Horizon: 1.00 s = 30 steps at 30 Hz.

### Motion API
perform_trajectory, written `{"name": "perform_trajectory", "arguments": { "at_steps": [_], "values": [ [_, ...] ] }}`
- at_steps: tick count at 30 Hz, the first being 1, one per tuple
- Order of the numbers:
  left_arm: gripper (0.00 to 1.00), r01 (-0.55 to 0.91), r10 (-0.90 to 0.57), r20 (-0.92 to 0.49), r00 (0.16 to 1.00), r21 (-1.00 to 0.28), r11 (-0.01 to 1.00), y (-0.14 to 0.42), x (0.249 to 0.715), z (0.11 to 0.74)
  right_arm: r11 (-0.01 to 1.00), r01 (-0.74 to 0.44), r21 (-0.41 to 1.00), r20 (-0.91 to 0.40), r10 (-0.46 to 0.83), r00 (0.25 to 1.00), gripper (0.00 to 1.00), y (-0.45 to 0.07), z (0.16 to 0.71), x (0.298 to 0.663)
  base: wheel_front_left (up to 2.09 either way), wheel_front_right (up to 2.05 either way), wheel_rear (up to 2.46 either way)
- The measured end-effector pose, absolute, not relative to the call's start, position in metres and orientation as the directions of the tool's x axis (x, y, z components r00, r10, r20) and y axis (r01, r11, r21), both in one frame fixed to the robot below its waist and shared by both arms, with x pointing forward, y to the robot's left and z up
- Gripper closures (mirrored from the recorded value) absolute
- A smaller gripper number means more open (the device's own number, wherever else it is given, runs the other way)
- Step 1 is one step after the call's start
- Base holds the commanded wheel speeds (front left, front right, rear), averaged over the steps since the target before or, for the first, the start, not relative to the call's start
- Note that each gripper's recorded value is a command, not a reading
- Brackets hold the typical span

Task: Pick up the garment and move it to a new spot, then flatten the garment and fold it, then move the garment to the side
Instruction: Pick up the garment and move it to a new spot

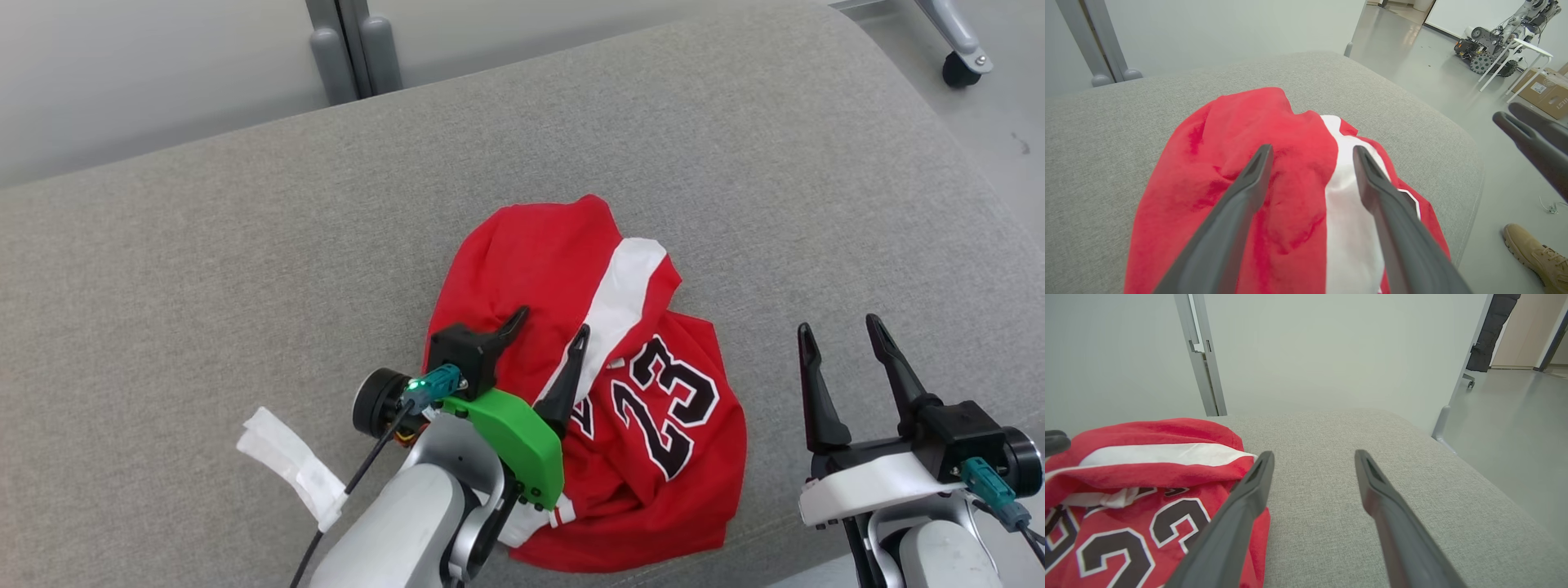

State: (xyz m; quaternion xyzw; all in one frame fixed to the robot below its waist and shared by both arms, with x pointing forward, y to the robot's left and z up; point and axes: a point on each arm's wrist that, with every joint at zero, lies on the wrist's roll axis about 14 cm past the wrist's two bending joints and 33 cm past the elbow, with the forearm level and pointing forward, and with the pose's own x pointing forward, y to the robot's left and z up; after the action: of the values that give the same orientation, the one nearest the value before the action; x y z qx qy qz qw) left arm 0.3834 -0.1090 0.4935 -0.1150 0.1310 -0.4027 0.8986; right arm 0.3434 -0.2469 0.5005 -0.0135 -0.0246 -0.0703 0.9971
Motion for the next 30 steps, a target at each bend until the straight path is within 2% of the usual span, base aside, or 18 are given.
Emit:
{"name": "perform_trajectory", "arguments": {
  "at_steps": [3,4,5,6,7,14,23,30],
  "values": [
    [0.0,0.696,-0.753,-0.176,0.634,-0.294,0.655,-0.113,0.385,0.485,0.989,0.149,-0.023,0.05,-0.147,0.988,0.0,-0.249,0.501,0.343,0.0,0.0,0.0],
    [0.07,0.693,-0.75,-0.184,0.635,-0.293,0.658,-0.113,0.386,0.482,0.988,0.152,-0.022,0.05,-0.15,0.987,0.0,-0.25,0.501,0.343,0.0,0.0,0.0],
    [0.42,0.693,-0.75,-0.189,0.634,-0.292,0.659,-0.114,0.387,0.48,0.987,0.156,-0.02,0.049,-0.155,0.987,0.0,-0.252,0.5,0.343,0.0,0.0,0.0],
    [0.64,0.691,-0.749,-0.194,0.634,-0.292,0.661,-0.114,0.388,0.478,0.987,0.16,-0.02,0.047,-0.159,0.986,0.0,-0.253,0.5,0.342,0.0,0.0,0.0],
    [1.0,0.691,-0.749,-0.195,0.633,-0.292,0.661,-0.115,0.389,0.477,0.986,0.163,-0.02,0.045,-0.162,0.986,0.0,-0.254,0.499,0.342,0.0,0.0,0.0],
    [1.0,0.677,-0.74,-0.171,0.651,-0.311,0.667,-0.113,0.395,0.483,0.985,0.17,-0.02,0.041,-0.169,0.985,0.0,-0.256,0.498,0.342,0.0,0.0,0.0],
    [1.0,0.672,-0.715,0.091,0.693,-0.441,0.595,-0.104,0.409,0.577,0.991,0.136,-0.012,0.049,-0.135,0.99,0.0,-0.246,0.499,0.346,0.0,0.0,0.0],
    [1.0,0.654,-0.658,0.17,0.733,-0.443,0.613,-0.082,0.416,0.609,0.994,0.11,-0.006,0.059,-0.11,0.992,0.0,-0.237,0.502,0.348,0.0,0.0,0.0]
  ]
}}
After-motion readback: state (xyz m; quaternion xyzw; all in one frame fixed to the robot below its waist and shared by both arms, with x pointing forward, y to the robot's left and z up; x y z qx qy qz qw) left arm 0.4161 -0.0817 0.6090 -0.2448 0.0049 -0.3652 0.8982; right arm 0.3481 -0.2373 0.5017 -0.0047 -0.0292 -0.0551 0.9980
